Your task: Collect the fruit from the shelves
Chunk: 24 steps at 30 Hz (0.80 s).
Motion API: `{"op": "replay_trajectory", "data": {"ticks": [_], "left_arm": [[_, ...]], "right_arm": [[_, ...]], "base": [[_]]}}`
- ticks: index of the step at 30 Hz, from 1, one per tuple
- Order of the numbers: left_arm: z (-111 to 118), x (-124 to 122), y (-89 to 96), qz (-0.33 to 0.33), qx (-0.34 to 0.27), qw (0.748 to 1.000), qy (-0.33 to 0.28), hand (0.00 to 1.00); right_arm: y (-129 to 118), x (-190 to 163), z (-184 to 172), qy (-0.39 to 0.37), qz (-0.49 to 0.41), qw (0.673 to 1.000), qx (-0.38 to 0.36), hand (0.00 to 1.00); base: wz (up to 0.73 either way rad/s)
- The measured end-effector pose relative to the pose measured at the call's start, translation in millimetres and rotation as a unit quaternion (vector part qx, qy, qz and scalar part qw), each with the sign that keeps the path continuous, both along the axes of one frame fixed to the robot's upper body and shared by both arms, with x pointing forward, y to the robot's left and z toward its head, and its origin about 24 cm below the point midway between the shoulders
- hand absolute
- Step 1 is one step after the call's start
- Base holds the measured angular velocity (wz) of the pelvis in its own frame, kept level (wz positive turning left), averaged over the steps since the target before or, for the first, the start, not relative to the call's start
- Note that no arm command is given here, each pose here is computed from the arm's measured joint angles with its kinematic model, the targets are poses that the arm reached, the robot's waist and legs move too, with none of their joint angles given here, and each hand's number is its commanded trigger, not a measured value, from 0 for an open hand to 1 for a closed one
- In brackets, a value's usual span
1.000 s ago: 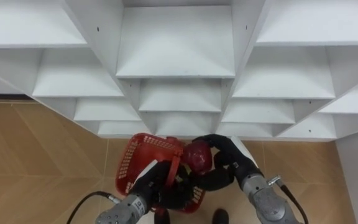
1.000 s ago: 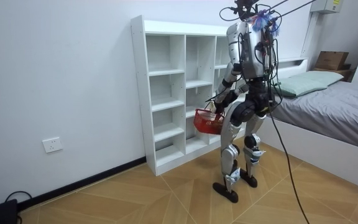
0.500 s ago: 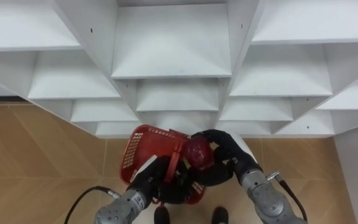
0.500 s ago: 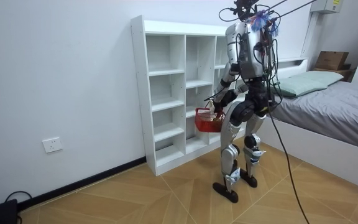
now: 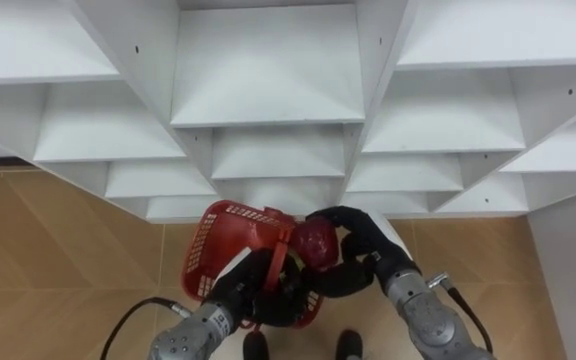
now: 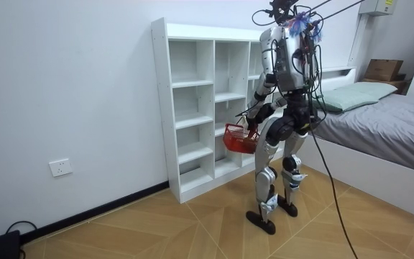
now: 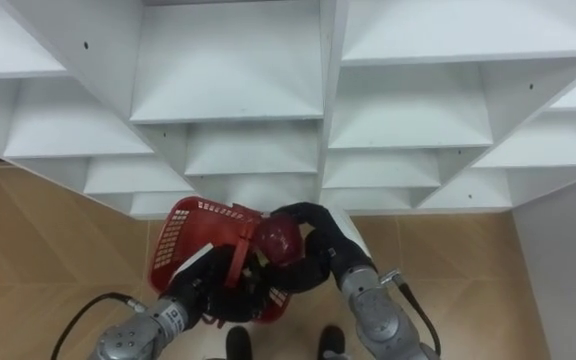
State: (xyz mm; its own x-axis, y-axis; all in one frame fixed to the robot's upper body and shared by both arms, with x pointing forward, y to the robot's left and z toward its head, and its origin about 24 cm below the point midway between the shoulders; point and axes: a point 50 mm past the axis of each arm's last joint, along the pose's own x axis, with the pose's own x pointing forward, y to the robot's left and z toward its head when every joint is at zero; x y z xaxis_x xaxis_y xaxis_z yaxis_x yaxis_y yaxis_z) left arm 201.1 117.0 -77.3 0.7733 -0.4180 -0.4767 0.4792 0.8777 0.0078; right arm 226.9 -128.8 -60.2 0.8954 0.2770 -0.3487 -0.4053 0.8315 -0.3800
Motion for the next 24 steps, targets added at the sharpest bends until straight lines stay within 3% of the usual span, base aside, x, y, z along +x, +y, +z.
{"op": "replay_trajectory", "data": {"ticks": [24], "left_arm": [[-0.1,0.1,2.1,-0.001,0.003,1.000,0.000,1.00]], "right_arm": [[0.1,-2.3,-3.9,0.003,0.004,1.000,0.002,1.00]], "base": [[0.00]]}}
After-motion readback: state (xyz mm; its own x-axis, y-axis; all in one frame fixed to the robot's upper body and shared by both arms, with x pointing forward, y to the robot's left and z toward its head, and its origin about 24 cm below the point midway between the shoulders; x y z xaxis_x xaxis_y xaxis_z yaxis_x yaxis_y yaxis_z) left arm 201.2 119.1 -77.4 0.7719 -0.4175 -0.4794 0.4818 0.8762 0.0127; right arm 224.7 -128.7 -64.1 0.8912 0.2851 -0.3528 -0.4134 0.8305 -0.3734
